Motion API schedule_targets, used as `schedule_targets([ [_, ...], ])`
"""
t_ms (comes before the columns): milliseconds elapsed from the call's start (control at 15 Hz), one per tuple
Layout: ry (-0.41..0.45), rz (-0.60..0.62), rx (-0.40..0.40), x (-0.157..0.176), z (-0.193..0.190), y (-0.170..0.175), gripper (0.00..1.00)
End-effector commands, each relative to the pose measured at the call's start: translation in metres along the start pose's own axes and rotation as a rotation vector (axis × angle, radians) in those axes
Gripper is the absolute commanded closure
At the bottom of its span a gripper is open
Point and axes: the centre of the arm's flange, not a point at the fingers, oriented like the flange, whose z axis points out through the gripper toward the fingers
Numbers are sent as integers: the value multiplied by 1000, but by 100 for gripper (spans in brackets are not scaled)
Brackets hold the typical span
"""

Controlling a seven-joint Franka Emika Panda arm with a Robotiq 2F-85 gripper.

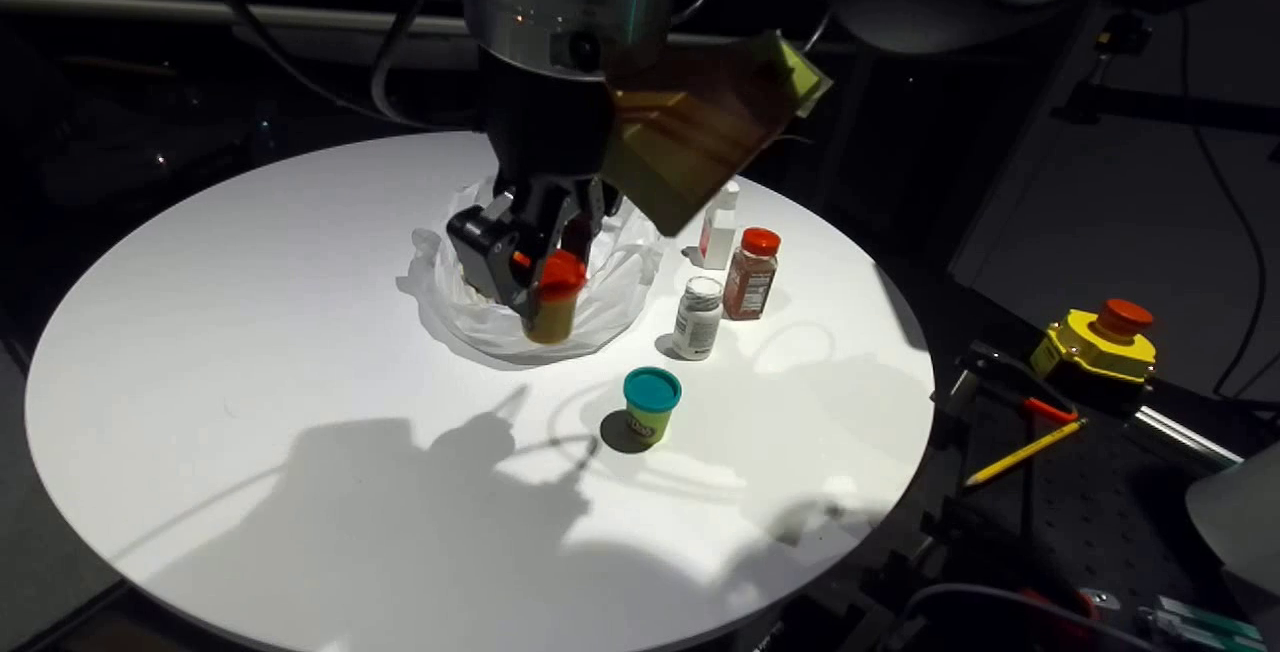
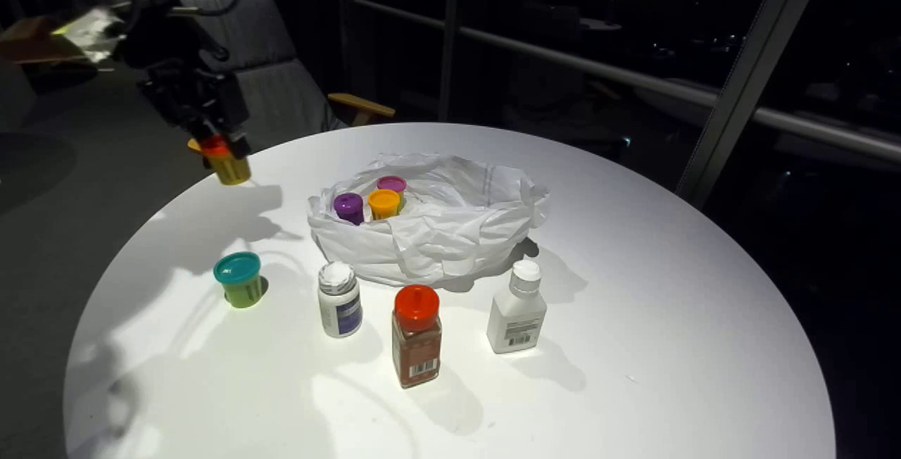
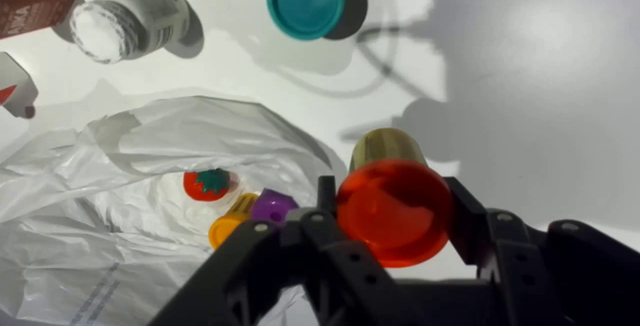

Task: Remove the contents in the plastic bag and put them on the table.

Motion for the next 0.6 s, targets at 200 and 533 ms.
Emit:
schedule_targets([
  [200,28,-79,50,-41,-5,-72,71],
  [533,16,-99,-4,-29,38,-82,71],
])
